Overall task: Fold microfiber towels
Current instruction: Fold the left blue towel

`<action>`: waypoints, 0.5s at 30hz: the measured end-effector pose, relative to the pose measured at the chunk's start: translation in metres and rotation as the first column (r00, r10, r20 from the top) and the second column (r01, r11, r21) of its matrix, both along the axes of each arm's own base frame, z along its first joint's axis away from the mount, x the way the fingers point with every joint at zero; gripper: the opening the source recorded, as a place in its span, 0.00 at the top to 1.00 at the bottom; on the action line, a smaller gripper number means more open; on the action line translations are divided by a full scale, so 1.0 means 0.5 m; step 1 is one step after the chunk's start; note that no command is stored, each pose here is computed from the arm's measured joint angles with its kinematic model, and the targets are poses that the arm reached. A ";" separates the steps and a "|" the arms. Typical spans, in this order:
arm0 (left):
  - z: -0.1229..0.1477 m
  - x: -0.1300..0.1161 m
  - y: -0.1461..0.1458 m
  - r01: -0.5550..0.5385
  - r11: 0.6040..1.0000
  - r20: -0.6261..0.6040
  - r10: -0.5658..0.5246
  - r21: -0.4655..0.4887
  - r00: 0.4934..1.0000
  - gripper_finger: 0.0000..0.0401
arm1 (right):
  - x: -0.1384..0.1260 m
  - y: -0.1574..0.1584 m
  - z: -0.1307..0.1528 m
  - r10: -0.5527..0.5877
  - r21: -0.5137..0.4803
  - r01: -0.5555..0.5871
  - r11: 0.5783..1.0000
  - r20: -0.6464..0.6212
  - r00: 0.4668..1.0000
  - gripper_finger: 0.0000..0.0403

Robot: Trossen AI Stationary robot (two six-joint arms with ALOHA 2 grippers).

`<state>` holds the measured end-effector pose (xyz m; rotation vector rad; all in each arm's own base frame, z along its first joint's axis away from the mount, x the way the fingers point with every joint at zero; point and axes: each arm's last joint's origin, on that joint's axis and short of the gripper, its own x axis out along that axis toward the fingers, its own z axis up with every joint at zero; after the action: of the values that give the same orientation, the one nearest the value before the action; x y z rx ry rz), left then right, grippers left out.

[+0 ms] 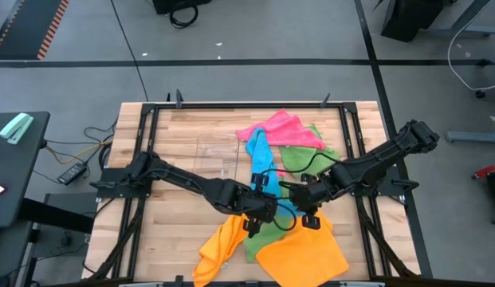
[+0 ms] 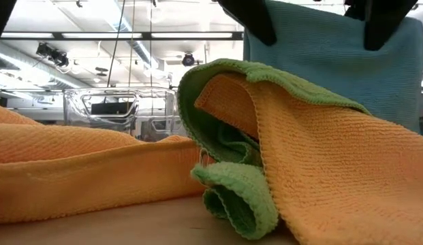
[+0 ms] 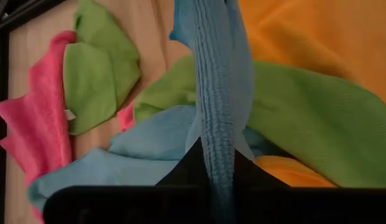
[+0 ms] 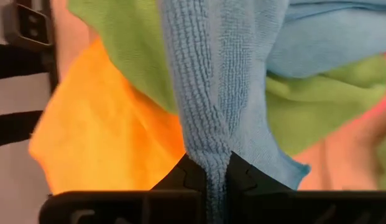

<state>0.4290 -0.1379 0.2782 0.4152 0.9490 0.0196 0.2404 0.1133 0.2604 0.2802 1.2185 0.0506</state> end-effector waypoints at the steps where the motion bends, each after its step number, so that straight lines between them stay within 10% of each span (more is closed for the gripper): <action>1: 0.001 0.001 0.002 0.002 1.000 0.002 -0.002 0.004 1.000 0.95 | -0.001 -0.001 0.006 -0.003 -0.018 0.002 1.000 -0.004 1.000 0.94; 15: 0.009 -0.003 -0.017 0.040 0.998 0.036 -0.042 0.053 0.998 0.96 | -0.019 0.004 0.061 0.048 -0.218 -0.045 0.975 0.005 0.999 0.94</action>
<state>0.4278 -0.1464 0.2826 0.4808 0.9048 0.0148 0.2310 0.1154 0.2910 0.0593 1.2087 -0.0414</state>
